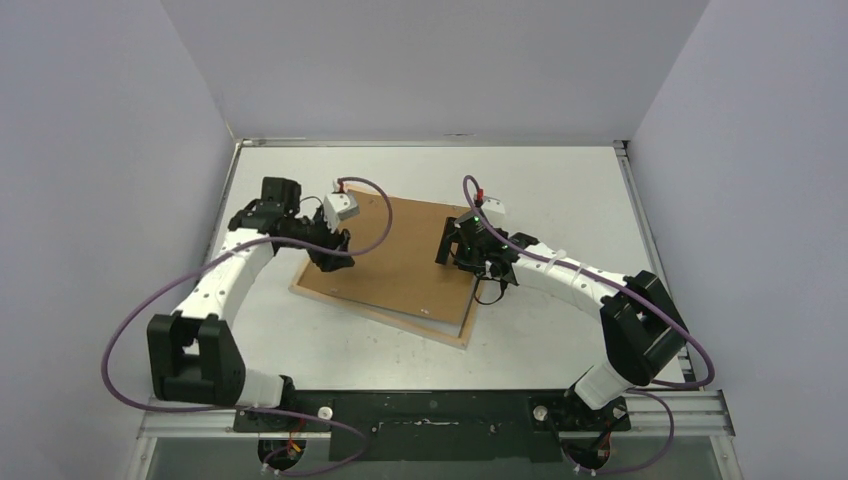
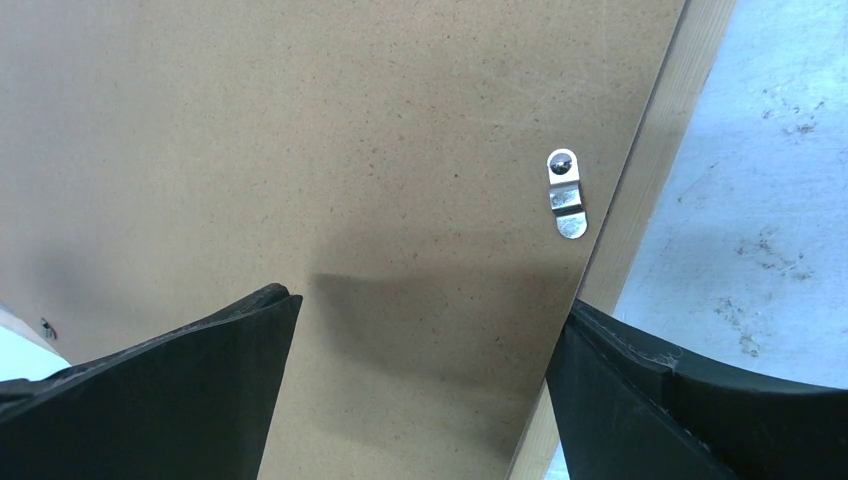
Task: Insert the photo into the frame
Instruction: Place the photo frame item in the photo frame.
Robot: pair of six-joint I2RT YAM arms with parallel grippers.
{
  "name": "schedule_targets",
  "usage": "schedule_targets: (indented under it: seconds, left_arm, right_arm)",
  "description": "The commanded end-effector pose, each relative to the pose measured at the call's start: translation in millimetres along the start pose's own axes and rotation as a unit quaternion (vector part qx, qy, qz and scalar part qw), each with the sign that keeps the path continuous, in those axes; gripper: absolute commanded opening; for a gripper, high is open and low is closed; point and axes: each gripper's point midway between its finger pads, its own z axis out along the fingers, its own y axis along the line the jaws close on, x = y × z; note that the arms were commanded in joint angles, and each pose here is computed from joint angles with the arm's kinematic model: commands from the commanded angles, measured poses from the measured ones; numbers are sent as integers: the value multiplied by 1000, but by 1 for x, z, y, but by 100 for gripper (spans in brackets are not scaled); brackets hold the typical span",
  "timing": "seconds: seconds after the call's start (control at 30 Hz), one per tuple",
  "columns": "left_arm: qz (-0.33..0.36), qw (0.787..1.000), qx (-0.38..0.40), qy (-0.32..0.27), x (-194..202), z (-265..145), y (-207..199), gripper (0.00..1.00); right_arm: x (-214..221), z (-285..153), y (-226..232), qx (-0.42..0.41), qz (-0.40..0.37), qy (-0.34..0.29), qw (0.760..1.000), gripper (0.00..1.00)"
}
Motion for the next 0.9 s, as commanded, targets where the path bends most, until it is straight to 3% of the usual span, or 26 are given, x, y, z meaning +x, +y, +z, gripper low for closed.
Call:
schedule_targets:
  seconds: [0.0,0.1,0.27,0.4,0.5,0.57,0.67,0.8,0.87]
  left_arm:
    - [219,974,-21,-57,-35,-17,-19,53]
    - [276,959,-3,-59,-43,-16,-37,54]
    - [415,906,59,-58,-40,-12,-81,54]
    - [543,833,105,-36,-29,-7,-125,56]
    - [622,769,140,-49,-19,1,-161,66]
    - [658,734,155,-69,-17,8,-181,73]
    - [689,698,179,-72,-12,24,-204,80]
    - [720,657,219,-53,-8,43,-222,85]
    - [721,650,239,-43,-8,52,-229,88]
  right_arm:
    - [-17,-8,23,-40,22,-21,999,90]
    - [-16,-7,25,-45,24,-18,999,90]
    - [-16,-7,26,-41,21,-12,999,90]
    - [-15,-8,26,-42,23,-12,999,90]
    - [-16,-7,27,-44,25,-13,999,90]
    - [-16,-7,27,-44,24,-13,999,90]
    - [-17,-8,28,-45,23,-14,999,90]
    - [-17,-8,29,-46,25,-14,999,90]
    - [-18,-7,29,-47,26,-14,998,90]
